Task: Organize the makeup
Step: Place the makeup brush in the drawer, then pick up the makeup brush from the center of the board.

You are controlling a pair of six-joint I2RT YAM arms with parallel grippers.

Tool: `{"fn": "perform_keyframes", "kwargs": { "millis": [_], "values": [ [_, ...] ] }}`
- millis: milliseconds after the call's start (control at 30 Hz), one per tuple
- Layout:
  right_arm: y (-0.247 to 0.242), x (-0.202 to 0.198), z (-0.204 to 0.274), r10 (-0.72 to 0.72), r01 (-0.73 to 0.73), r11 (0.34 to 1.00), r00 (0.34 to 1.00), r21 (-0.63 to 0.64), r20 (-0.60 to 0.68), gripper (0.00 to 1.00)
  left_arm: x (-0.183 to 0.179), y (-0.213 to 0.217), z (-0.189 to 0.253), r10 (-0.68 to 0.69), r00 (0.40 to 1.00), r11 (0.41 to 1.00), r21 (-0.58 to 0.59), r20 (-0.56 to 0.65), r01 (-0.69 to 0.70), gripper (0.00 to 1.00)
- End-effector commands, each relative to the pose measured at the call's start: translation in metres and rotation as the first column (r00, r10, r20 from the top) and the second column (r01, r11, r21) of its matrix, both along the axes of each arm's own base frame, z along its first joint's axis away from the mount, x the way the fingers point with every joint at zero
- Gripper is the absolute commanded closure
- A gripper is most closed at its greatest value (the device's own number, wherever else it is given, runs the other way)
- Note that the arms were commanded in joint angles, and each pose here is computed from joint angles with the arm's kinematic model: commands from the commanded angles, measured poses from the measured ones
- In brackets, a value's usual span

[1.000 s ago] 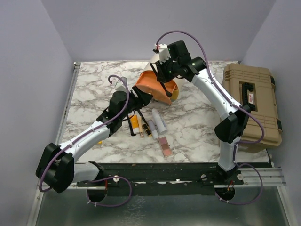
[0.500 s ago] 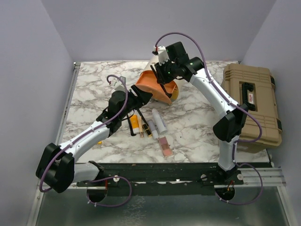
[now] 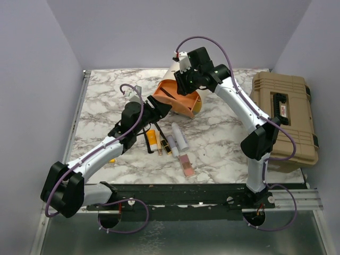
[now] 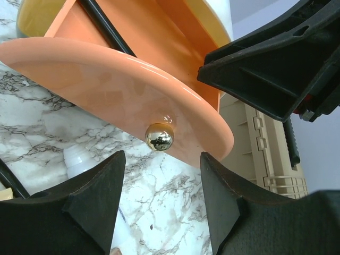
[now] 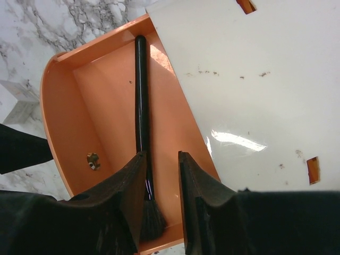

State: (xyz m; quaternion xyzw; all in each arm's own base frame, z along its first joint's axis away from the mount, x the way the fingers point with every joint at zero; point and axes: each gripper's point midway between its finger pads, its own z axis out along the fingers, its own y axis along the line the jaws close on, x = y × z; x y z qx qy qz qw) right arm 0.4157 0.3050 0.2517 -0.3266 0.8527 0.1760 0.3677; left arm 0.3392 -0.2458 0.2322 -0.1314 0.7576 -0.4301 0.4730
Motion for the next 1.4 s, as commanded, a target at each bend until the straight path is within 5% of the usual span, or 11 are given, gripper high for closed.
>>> {"fn": "perform_keyframes", "kwargs": {
  "millis": [0, 367, 533, 700, 1100, 1200, 1267, 1367],
  "values": [
    [-0.001, 0.000, 0.022, -0.030, 0.028, 0.999, 0.999, 0.038, 0.042, 0.66, 0.002, -0.001, 0.000, -0.019, 1.000, 1.000, 0.014, 0.013, 0.019, 0.41],
    [0.002, -0.031, 0.075, -0.053, 0.020, 0.960, 0.992, 0.279, 0.112, 0.70, 0.012, -0.003, 0.001, -0.022, 1.000, 0.999, 0.045, 0.019, 0.021, 0.42],
    [-0.019, -0.041, 0.081, -0.200, 0.140, 0.917, 0.971, 0.373, 0.128, 0.62, 0.008, 0.009, 0.000, 0.018, 1.000, 0.998, 0.052, 0.021, -0.019, 0.40],
    [-0.033, -0.065, 0.076, -0.245, 0.175, 0.875, 0.964, 0.452, 0.101, 0.40, -0.001, 0.031, -0.001, 0.071, 0.997, 0.993, 0.091, 0.023, -0.072, 0.35],
    [-0.021, -0.103, 0.071, -0.164, 0.155, 0.791, 0.986, 0.591, -0.039, 0.33, -0.023, 0.084, -0.048, 0.244, 0.967, 0.948, 0.226, -0.073, -0.223, 0.37],
    [-0.027, -0.104, 0.065, -0.215, 0.217, 0.770, 0.974, 0.600, -0.077, 0.32, -0.028, 0.101, -0.058, 0.308, 0.948, 0.926, 0.254, -0.082, -0.279, 0.34],
    [-0.034, -0.104, 0.059, -0.252, 0.253, 0.757, 0.964, 0.603, -0.088, 0.31, -0.031, 0.110, -0.064, 0.334, 0.939, 0.916, 0.264, -0.086, -0.302, 0.24],
    [-0.065, -0.095, 0.048, -0.453, 0.442, 0.673, 0.880, 0.593, -0.141, 0.28, -0.035, 0.114, -0.074, 0.318, 0.942, 0.912, 0.304, -0.106, -0.274, 0.20]
  ]
}}
